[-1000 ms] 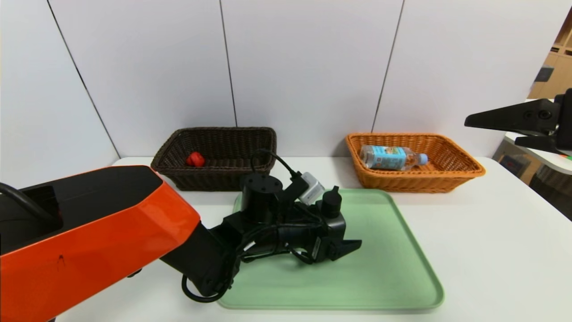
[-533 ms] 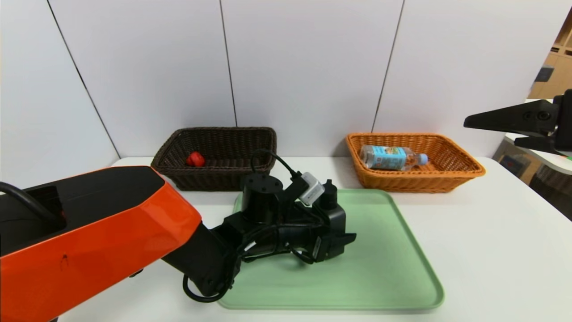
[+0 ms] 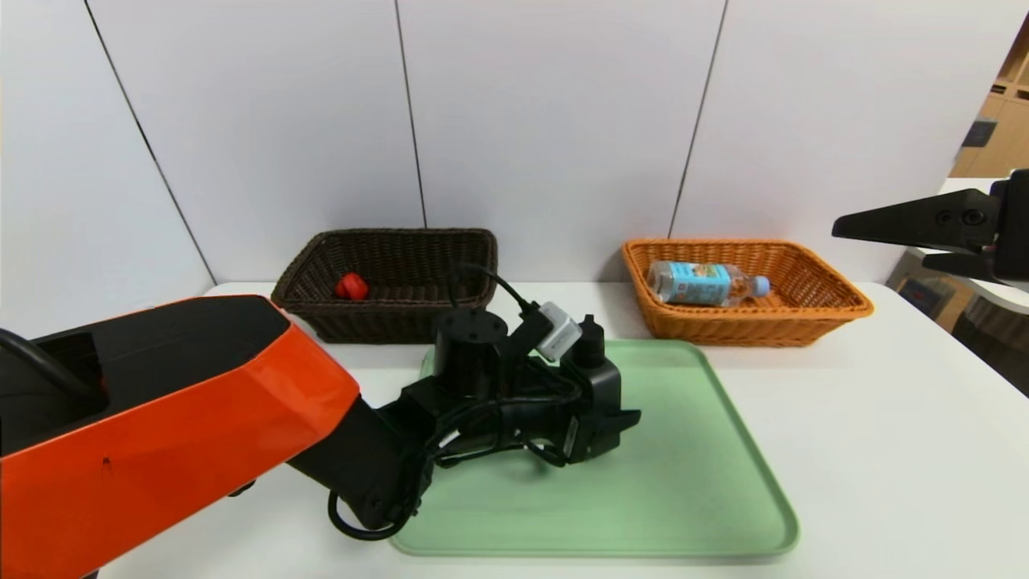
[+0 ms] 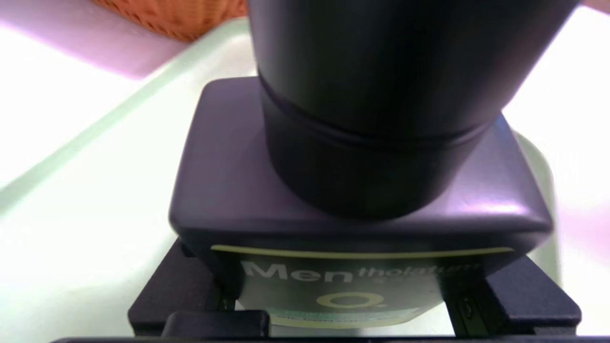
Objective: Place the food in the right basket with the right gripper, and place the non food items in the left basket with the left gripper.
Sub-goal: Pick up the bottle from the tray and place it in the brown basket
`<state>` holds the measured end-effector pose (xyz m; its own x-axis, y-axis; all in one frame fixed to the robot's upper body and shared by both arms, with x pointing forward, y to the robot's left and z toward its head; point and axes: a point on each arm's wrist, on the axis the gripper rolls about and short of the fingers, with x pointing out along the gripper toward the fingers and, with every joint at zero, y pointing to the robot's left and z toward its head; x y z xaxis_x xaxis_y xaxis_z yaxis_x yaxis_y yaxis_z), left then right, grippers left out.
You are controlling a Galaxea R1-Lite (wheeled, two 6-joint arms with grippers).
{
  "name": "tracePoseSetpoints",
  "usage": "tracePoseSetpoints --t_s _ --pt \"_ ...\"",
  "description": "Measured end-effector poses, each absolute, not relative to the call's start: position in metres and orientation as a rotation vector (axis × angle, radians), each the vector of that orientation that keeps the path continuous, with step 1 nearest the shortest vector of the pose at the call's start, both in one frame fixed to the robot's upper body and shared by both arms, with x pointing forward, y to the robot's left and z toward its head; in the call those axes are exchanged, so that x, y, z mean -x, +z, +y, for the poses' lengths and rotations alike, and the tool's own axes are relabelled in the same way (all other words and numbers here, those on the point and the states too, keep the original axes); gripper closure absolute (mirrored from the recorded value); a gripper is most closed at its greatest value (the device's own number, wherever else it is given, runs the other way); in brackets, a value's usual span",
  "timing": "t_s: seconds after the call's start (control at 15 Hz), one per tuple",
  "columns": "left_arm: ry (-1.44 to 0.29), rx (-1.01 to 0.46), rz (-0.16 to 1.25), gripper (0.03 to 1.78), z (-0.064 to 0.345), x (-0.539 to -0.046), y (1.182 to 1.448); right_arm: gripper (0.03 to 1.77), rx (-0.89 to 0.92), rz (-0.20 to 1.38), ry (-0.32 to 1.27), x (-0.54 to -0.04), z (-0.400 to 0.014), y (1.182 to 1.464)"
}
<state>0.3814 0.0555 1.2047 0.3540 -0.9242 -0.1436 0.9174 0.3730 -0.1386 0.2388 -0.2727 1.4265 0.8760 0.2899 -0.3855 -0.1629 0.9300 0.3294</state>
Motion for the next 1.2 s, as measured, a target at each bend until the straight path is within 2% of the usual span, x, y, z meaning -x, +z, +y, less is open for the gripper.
tracePoseSetpoints --t_s 0.4,0.6,0.87,1.0,1.2 --pt "-1.119 0.124 0.152 0.69 0.061 -0.377 1.262 0.1 -0.284 0.474 0.235 -0.24 -0.272 1.419" --pt "-1.08 0.159 0.113 0.69 0.067 -0.373 1.304 0.1 -0.281 0.483 0.232 -0.24 -0.272 1.417" --pt "-0.886 0.179 0.037 0.69 0.094 -0.394 1.363 0.1 -0.279 0.482 0.233 -0.242 -0.271 1.418" --pt "-0.785 0.169 0.052 0.69 0.124 -0.413 1.376 0.1 -0.278 0.482 0.234 -0.242 -0.271 1.418" --pt "-0.652 0.118 0.087 0.69 0.167 -0.437 1.376 0.1 -0.279 0.481 0.234 -0.244 -0.27 1.418"
